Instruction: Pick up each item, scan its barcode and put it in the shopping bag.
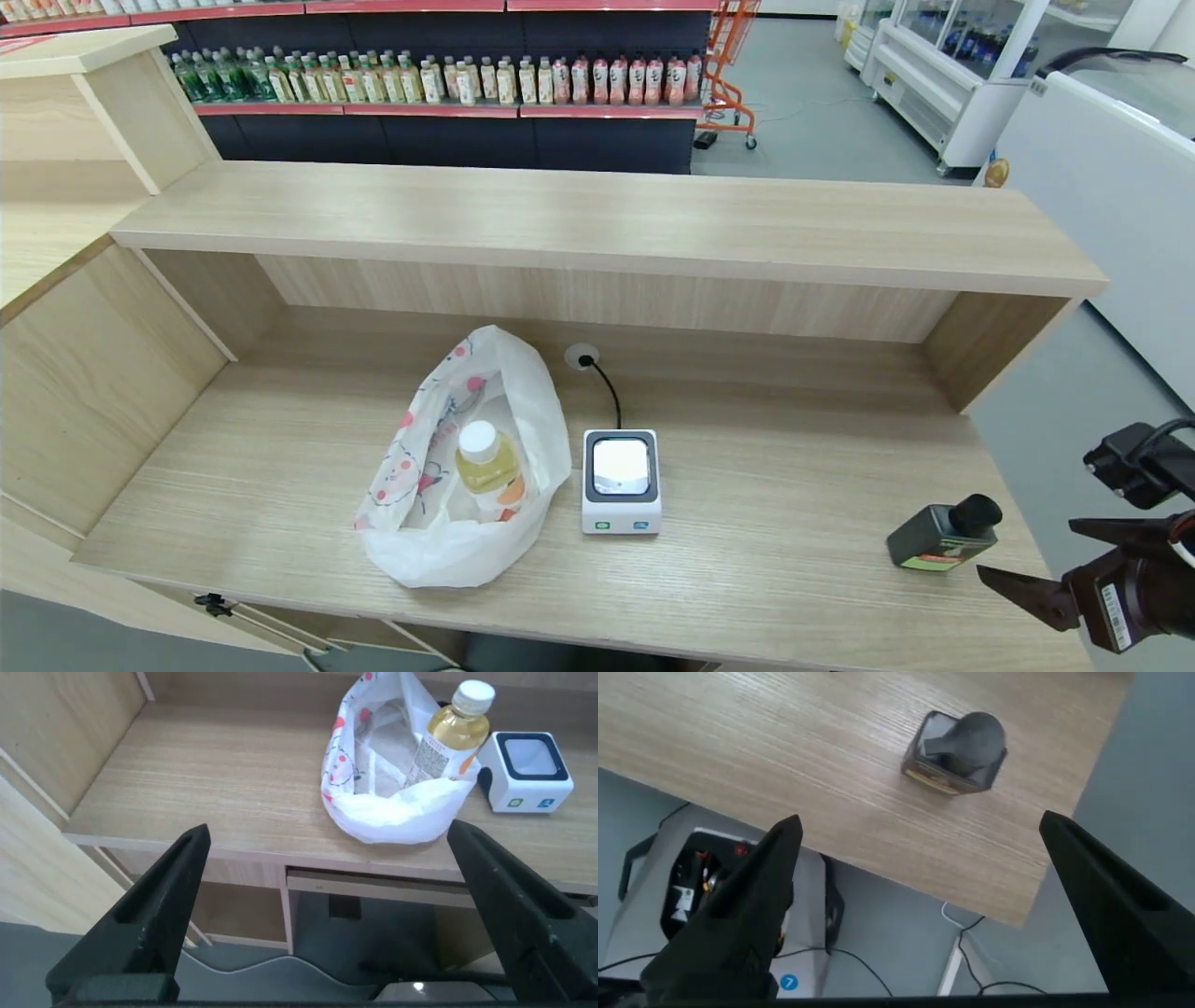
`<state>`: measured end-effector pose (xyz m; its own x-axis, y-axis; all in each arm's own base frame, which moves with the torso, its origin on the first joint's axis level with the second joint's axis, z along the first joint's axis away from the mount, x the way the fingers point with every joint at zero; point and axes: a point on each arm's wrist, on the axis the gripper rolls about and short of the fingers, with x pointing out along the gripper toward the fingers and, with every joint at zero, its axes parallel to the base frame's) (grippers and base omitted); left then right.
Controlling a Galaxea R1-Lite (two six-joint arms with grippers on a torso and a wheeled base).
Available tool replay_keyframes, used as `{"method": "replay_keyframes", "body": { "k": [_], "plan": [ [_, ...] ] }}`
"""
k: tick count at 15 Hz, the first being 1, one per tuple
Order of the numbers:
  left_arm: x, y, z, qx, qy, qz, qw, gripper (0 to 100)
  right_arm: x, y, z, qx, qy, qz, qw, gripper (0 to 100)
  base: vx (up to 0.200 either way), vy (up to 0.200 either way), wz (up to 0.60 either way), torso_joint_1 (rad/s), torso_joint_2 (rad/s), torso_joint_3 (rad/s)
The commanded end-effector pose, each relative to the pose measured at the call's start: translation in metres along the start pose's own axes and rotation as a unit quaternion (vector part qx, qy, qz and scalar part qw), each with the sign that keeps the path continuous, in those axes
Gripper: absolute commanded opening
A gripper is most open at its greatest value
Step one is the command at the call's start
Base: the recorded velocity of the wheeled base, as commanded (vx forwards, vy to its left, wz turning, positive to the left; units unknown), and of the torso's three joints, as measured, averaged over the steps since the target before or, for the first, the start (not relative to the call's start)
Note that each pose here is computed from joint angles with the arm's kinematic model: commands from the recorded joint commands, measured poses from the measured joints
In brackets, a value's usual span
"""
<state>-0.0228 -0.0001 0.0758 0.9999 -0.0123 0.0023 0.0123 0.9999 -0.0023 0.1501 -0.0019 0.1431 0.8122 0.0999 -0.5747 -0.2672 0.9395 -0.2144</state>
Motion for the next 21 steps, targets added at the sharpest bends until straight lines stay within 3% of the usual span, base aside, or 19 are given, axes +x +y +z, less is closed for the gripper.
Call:
{"method": "replay_keyframes", "body": {
  "k": [1, 6, 11, 18, 21],
  "plan": [
    [0.000, 0.000, 0.000, 0.000, 0.000, 0.000, 1.0000, 100, 0.000, 0.000, 0.001, -0.002, -0.003, 0.001, 1.000, 100, -0.200, 0.000, 0.00, 0.002, 0.01, 0.002],
    [0.000, 0.000, 0.000, 0.000, 0.000, 0.000, 1.0000, 100, 0.003, -0.001, -0.001, -0.010, 0.021, -0.030, 0.999, 100, -0.200, 0.000, 0.00, 0.006, 0.00, 0.004],
    [0.000, 0.000, 0.000, 0.002, 0.000, 0.000, 1.0000, 100, 0.020, -0.006, 0.002, -0.020, 0.046, -0.026, 0.998, 100, 0.000, 0.000, 0.00, 0.000, 0.00, 0.000],
    [0.000, 0.000, 0.000, 0.002, 0.000, -0.001, 1.0000, 100, 0.032, -0.009, -0.004, -0.064, 0.091, -0.042, 0.993, 100, 0.000, -0.200, 0.00, 0.010, 0.00, 0.002],
    [0.000, 0.000, 0.000, 0.001, 0.000, -0.001, 1.0000, 100, 0.040, -0.009, -0.006, -0.083, 0.106, -0.033, 0.990, 100, 0.000, 0.000, 0.00, 0.000, 0.00, 0.000]
  ]
}}
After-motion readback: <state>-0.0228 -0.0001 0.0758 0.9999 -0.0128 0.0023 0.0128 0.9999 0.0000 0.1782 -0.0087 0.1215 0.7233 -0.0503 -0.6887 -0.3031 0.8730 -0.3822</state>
